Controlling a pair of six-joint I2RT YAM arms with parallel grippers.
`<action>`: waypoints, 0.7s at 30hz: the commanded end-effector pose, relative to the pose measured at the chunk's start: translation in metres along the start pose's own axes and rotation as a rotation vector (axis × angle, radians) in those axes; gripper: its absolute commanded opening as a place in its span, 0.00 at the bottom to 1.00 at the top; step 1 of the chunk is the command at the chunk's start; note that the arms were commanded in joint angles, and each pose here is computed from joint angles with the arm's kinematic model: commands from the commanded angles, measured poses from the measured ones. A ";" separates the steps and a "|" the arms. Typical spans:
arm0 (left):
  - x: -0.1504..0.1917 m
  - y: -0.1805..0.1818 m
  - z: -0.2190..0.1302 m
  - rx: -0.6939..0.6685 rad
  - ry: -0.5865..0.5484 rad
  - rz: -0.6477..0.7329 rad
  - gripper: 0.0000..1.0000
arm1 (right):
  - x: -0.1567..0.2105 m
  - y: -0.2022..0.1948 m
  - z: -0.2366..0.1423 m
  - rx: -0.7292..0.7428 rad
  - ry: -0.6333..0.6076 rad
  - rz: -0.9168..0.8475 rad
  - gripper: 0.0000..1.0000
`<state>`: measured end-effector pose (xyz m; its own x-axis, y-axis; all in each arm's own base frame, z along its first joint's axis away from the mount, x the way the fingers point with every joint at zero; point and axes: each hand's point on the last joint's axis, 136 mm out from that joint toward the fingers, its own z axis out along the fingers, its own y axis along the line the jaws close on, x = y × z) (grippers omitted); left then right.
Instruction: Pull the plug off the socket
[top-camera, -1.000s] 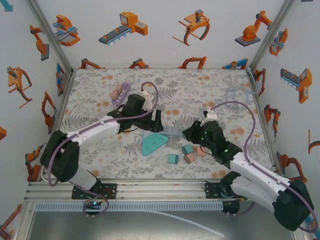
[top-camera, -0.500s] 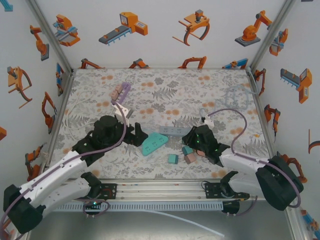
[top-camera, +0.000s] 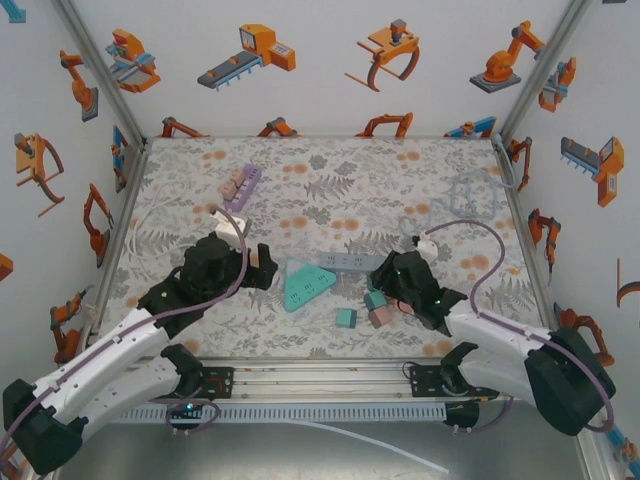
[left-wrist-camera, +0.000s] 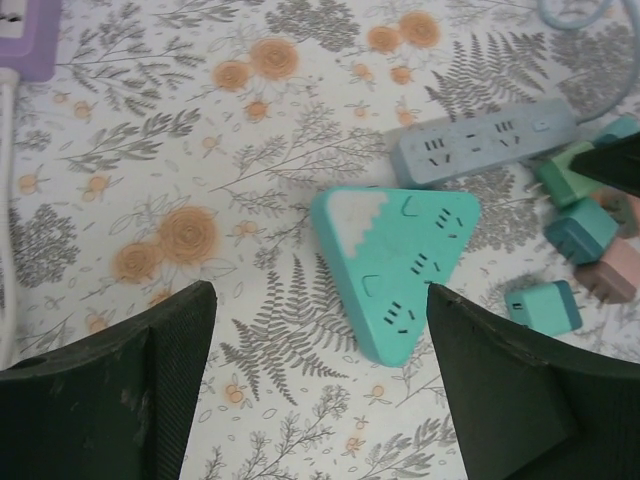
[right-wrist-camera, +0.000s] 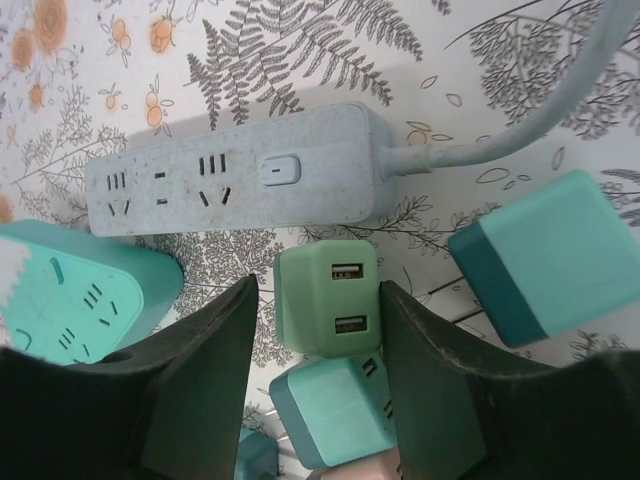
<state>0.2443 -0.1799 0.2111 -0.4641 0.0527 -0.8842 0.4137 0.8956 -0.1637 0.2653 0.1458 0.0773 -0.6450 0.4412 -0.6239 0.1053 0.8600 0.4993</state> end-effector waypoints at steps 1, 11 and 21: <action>-0.005 0.018 -0.004 -0.099 -0.010 -0.039 0.77 | -0.019 -0.005 -0.013 0.051 -0.063 -0.032 0.51; -0.034 0.060 0.014 -0.227 -0.013 -0.148 0.78 | -0.067 0.088 -0.074 -0.256 -0.195 -0.357 0.50; -0.085 0.137 0.120 -0.322 0.181 -0.007 0.80 | -0.043 0.173 -0.086 -0.474 -0.174 -0.676 0.73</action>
<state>0.4126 -0.1104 0.2253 -0.5718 -0.0235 -0.8200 0.0635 0.9953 -0.0728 0.2463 0.2426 0.2311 -0.4036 -0.0019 -0.9149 -0.5474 0.8018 0.2398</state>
